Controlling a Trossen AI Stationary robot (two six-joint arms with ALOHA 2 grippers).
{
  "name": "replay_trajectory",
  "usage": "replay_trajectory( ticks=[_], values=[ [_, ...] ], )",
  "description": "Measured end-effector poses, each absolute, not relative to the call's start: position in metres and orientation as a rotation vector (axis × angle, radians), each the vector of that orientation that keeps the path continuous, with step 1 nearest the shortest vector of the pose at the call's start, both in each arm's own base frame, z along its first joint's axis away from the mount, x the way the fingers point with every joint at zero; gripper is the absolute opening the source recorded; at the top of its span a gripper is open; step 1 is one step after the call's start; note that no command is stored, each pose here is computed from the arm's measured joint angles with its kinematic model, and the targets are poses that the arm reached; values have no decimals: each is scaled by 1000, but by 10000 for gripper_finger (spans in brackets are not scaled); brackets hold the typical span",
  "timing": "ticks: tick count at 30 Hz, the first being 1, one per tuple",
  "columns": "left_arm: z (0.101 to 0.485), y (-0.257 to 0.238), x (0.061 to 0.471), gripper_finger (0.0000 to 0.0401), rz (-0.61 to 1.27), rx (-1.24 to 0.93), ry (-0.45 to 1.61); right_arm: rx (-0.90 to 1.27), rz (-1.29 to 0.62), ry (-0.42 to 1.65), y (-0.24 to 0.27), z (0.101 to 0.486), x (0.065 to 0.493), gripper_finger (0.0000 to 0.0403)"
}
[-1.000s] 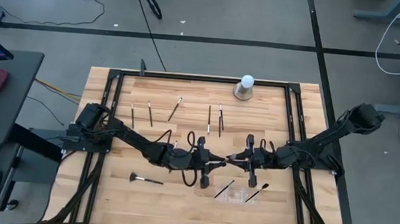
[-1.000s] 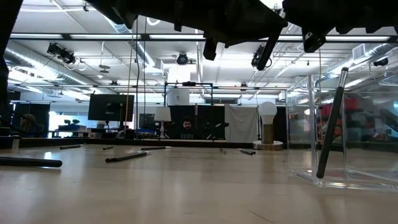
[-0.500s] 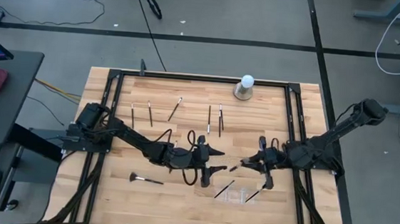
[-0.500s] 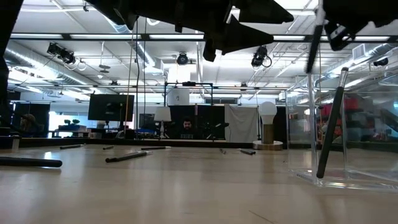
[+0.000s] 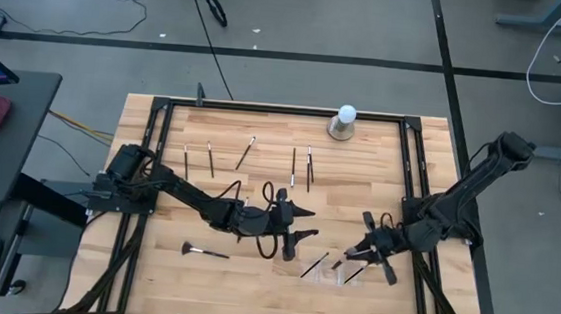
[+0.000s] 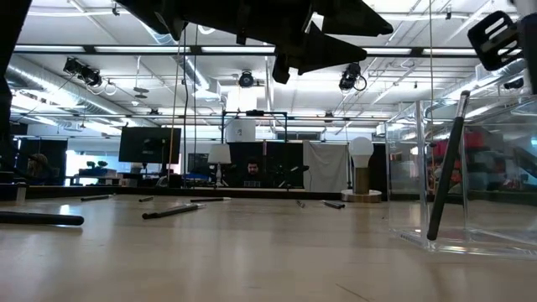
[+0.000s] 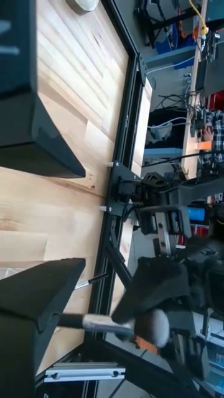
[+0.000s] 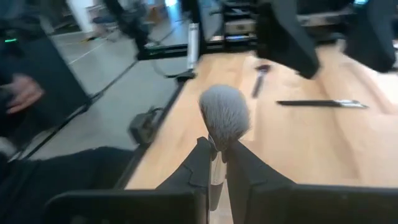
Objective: Put items in baskets/containers
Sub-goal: Put the powder brush into the middle section of the transparent organizer
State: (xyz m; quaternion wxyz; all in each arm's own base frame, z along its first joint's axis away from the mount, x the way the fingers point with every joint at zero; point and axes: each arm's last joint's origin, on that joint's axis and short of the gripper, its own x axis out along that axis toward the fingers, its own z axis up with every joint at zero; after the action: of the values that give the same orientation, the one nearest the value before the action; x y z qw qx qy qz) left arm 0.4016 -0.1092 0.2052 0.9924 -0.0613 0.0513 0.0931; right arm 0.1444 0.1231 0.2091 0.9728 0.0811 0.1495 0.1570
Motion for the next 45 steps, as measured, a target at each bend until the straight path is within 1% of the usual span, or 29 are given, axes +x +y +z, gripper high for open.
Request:
replay_trajectory(
  ticks=[3,10,17,26,31,41,45],
  values=[
    [205,-109,402,220,186,-123,103,162,279,331,127,200,150,23],
    [205,-108,402,220,193,-123,102,162,266,348,139,183,165,24],
    [205,-106,403,220,199,-124,101,254,255,427,139,167,175,25],
    [205,-106,403,220,199,-123,102,277,250,431,141,164,177,30],
    [204,-106,402,220,200,-117,118,285,239,454,140,162,176,62],
    [204,-106,402,220,200,-124,119,285,228,469,139,162,174,155],
    [203,-106,402,220,200,-123,121,283,211,470,135,168,170,173]
  ],
)
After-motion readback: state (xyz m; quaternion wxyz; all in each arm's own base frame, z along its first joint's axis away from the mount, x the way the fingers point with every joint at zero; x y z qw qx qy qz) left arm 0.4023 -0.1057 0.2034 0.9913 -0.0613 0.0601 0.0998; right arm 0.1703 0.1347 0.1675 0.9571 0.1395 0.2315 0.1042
